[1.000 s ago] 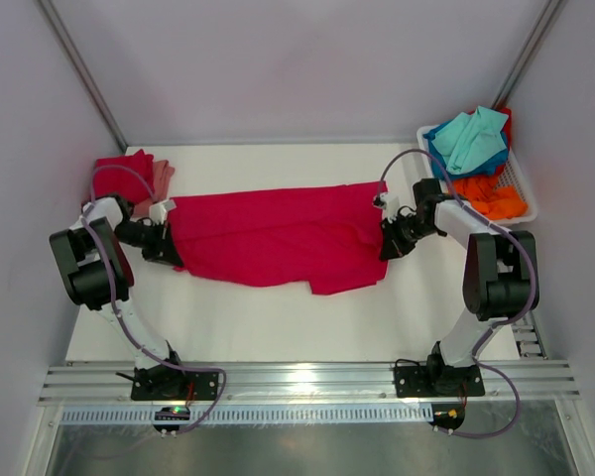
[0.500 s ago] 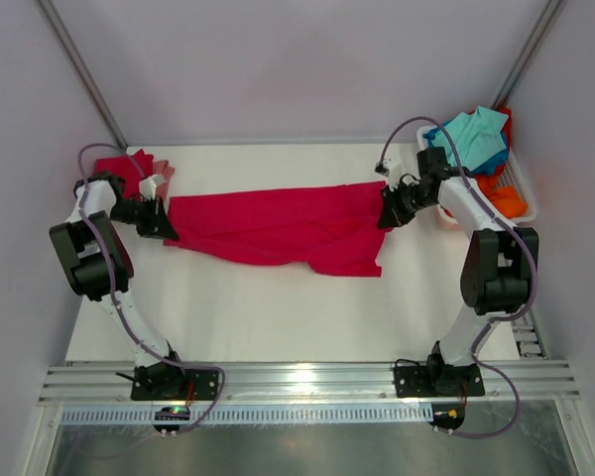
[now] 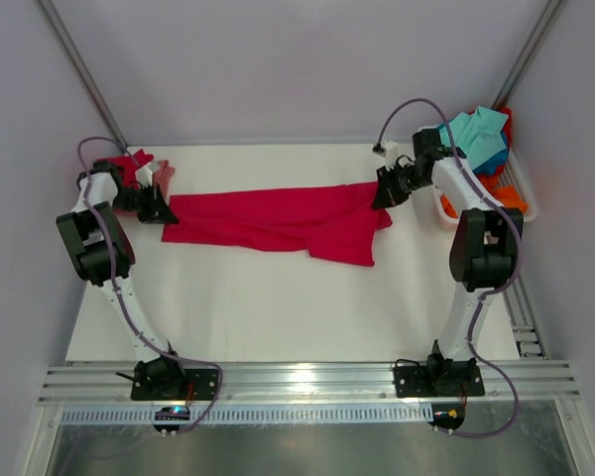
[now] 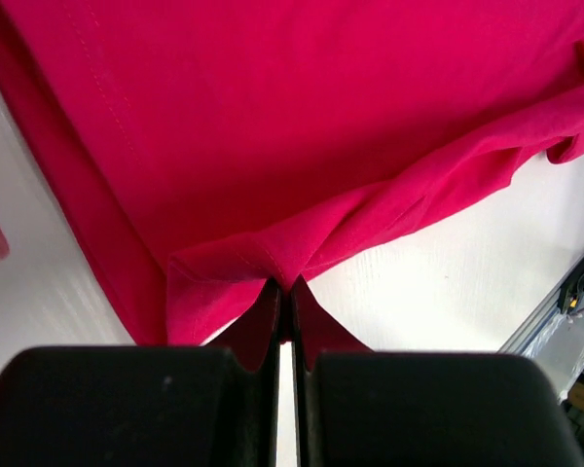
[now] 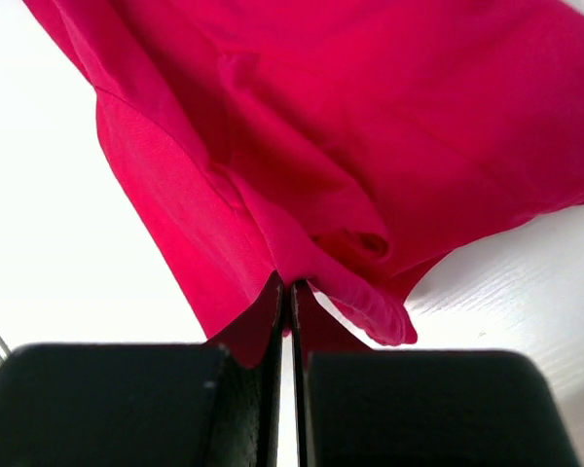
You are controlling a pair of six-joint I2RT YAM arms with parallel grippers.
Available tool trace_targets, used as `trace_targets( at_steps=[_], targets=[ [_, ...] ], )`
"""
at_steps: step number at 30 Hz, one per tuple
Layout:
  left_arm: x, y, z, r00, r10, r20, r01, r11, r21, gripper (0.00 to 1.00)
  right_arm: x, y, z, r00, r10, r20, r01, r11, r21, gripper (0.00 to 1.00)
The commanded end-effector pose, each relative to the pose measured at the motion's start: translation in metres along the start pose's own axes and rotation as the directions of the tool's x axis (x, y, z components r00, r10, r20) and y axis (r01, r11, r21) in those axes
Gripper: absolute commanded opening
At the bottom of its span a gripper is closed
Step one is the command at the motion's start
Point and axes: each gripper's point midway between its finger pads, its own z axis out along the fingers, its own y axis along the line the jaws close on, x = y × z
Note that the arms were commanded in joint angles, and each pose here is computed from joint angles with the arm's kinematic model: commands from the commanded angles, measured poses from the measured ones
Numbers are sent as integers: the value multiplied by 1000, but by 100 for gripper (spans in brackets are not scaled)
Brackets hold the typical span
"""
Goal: Fold and stack the t-shirts
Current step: Grap the side of the flattened tshirt closest away from the robot with both arms, then fold the other side of the tshirt into a rectangle
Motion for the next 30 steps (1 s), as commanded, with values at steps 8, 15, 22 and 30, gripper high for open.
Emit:
trace_targets(
  at_steps=[8, 15, 22, 30],
  targets=[
    [-45, -8, -11, 992, 57, 110, -58, 998, 13, 0, -56, -11, -22, 994, -7, 109, 8, 1000, -7, 3],
    [-68, -16, -22, 984, 96, 150, -96, 995, -5, 4, -68, -11, -23, 991, -17, 131, 21, 999, -28, 3],
    [-82, -22, -13, 981, 123, 148, -122, 992, -15, 22, -72, -19, -12, 990, 9, 140, -2, 999, -48, 3],
    [-91, -17, -4, 977, 146, 155, -139, 989, -52, 25, -77, -50, -17, 982, 27, 185, -30, 999, 14, 3]
  ],
)
